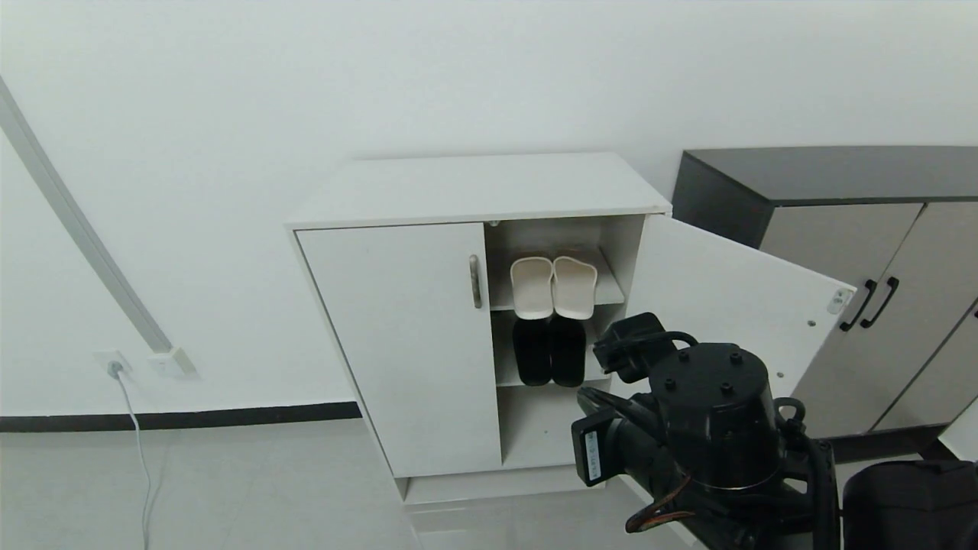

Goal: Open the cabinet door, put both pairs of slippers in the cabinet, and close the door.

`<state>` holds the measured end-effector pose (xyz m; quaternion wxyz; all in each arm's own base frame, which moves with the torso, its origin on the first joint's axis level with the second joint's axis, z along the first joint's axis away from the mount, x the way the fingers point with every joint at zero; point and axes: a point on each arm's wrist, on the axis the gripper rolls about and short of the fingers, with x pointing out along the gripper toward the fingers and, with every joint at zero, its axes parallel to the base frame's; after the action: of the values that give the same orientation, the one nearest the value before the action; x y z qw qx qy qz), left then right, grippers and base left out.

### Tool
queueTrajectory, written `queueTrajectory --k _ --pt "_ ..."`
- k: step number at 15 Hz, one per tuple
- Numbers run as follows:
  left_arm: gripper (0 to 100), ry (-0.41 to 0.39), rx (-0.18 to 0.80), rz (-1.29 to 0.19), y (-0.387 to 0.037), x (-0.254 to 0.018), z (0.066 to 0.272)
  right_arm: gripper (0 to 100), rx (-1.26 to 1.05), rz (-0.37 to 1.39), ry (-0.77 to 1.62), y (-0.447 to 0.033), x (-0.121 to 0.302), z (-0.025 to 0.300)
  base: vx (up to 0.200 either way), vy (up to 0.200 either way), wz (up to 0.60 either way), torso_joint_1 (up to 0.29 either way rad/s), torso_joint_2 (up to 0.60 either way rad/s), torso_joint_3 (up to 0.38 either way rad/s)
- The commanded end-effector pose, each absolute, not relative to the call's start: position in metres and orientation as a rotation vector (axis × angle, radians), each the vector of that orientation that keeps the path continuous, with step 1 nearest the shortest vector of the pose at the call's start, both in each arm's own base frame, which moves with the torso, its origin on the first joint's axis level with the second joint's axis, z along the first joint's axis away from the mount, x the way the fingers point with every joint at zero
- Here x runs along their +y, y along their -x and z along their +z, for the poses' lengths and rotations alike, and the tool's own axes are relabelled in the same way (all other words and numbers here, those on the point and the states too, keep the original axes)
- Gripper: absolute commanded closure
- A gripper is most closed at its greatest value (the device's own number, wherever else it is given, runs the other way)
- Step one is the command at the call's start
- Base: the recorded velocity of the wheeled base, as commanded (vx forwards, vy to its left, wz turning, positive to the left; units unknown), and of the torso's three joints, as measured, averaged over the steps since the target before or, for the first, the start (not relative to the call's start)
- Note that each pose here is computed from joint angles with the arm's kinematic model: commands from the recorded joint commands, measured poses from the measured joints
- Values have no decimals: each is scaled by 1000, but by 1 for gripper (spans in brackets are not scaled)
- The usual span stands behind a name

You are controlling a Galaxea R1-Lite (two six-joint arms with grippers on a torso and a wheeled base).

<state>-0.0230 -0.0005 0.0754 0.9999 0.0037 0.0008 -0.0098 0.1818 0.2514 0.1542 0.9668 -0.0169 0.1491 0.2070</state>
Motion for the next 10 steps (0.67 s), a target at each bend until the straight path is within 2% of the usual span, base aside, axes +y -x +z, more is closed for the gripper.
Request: queueTrajectory --k 1,10 --pt "100 -8 3 -18 23 -1 75 100 300 418 32 -182 251 155 0 0 0 193 -505 -310" --pt "100 -8 5 -20 23 -1 75 100 297 413 30 -181 249 156 0 0 0 216 -532 -314"
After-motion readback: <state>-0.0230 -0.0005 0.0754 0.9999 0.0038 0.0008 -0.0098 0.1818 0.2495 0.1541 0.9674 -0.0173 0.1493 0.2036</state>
